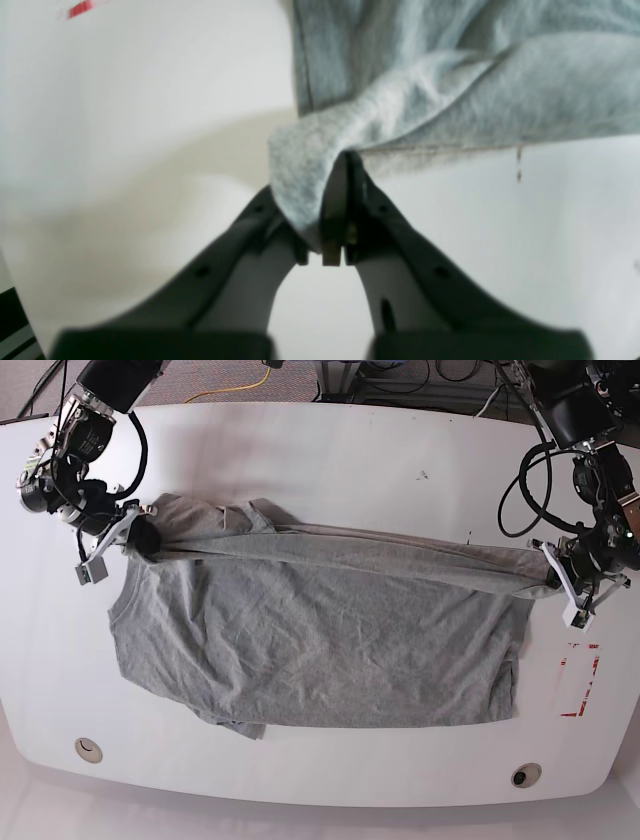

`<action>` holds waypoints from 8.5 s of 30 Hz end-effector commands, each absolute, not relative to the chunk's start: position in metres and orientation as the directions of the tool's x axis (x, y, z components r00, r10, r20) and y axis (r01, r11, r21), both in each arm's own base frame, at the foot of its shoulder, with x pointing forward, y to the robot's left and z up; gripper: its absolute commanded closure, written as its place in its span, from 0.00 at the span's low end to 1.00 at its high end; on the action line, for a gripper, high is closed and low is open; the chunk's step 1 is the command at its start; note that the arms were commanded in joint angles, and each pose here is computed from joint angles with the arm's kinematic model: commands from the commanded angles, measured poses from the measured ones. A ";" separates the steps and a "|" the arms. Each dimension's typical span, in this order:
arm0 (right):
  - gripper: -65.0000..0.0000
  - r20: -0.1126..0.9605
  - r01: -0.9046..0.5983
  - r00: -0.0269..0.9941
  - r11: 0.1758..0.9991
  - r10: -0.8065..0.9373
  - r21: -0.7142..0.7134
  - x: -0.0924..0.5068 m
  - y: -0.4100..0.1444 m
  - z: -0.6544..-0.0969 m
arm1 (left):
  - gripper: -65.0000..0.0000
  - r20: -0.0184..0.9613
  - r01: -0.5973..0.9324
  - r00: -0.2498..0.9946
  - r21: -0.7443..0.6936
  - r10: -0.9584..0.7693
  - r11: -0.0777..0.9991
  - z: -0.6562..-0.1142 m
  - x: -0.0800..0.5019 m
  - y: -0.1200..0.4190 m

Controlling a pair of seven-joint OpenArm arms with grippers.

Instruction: Layout the t-shirt on the table in an organized manner, then fold the t-shirt properly

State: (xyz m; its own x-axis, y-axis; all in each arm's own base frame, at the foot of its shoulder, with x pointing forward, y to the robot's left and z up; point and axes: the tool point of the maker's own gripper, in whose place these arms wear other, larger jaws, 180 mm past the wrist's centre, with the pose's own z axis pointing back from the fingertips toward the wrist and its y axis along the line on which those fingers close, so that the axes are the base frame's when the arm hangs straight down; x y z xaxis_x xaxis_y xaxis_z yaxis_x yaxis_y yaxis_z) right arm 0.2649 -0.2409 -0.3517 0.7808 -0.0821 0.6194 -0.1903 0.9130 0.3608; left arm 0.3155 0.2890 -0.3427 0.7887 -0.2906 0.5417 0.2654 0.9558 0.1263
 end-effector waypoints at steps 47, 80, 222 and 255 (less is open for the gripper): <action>0.99 0.648 -0.153 0.727 0.866 -0.228 0.475 0.342 -0.275 -0.351 | 0.99 0.650 0.254 0.735 0.000 -0.194 0.967 -0.363 0.396 0.243; 0.26 0.643 -0.129 0.756 0.937 -0.118 0.324 0.348 -0.292 -0.362 | 0.99 0.639 0.232 0.740 0.049 -0.209 0.971 -0.360 0.393 0.271; 1.00 0.768 -0.460 0.622 0.723 -0.151 0.515 0.356 -0.159 -0.283 | 0.37 0.696 0.260 0.633 0.221 -0.338 0.940 -0.311 0.386 0.270; 0.99 0.739 -0.412 0.636 0.711 -0.224 0.570 0.456 -0.189 -0.275 | 0.37 0.663 0.268 0.667 0.211 -0.339 0.940 -0.330 0.369 0.271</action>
